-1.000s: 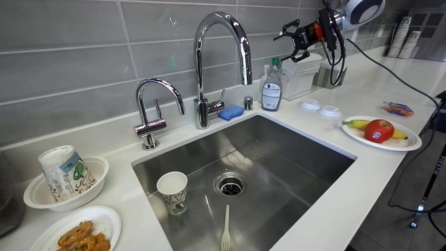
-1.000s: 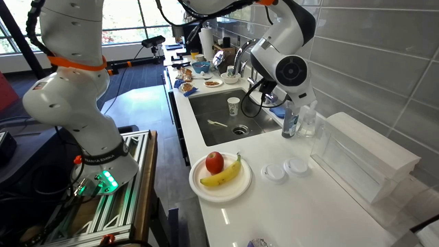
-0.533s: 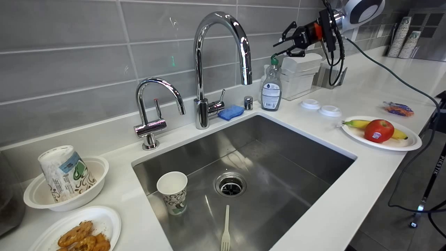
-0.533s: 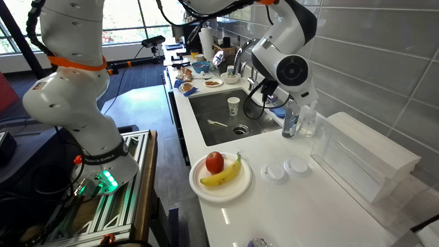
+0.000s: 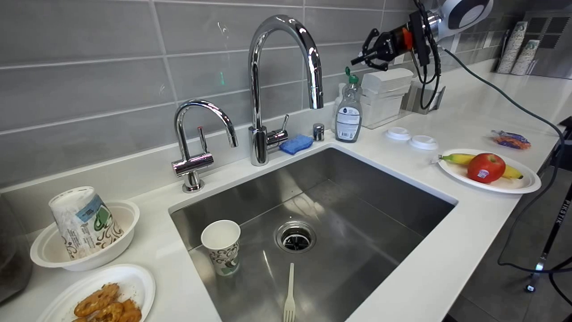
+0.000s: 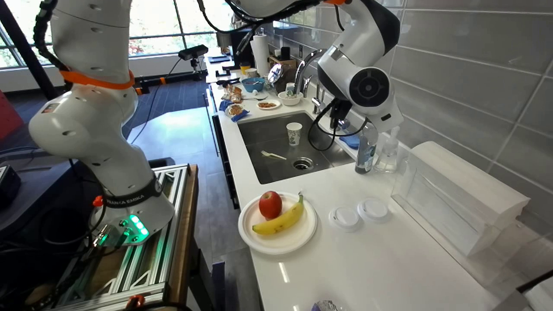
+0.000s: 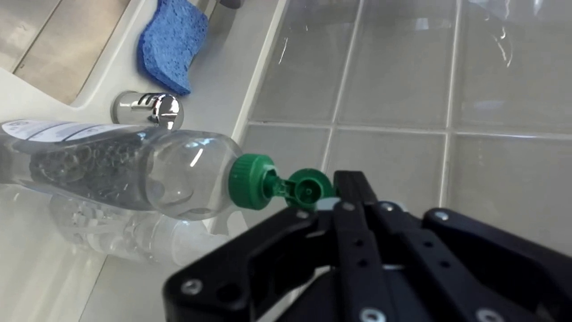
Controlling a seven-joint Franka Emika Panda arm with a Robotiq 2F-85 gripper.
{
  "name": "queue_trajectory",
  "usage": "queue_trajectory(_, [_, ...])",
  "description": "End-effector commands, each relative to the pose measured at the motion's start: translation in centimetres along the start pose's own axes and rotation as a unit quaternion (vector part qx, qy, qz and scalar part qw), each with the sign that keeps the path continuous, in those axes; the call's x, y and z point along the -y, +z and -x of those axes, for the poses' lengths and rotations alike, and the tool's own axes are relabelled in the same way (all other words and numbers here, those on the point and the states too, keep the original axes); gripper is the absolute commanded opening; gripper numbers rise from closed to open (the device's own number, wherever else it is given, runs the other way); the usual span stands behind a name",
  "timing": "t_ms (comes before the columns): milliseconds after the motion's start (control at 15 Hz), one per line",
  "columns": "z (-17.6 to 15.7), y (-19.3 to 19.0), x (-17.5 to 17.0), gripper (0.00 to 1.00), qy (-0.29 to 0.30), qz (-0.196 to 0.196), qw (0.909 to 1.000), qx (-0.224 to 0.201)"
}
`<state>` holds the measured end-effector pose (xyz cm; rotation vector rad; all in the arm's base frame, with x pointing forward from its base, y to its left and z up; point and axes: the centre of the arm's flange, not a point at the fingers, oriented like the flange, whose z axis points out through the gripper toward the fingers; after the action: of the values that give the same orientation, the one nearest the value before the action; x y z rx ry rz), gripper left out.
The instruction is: Open the soap bottle
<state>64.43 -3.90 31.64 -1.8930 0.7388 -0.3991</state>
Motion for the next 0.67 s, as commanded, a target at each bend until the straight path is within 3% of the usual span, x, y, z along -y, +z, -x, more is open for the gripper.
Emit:
queue_trajectory(0, [1.2,-0.8,1.2,0.33,0.013,0.008,0.9999,-0.006])
queue_trajectory(200, [2.4,-2.8,3.4,0.56,0.023,0.039,0.9989,-0.015])
queue_trajectory(333, [3.4,-4.4,5.0,0.71,0.016,0.084,0.9961,-0.026])
queue_trajectory(600, [6.0,-6.5,6.1,0.99,-0.027,0.191,0.9801,-0.048])
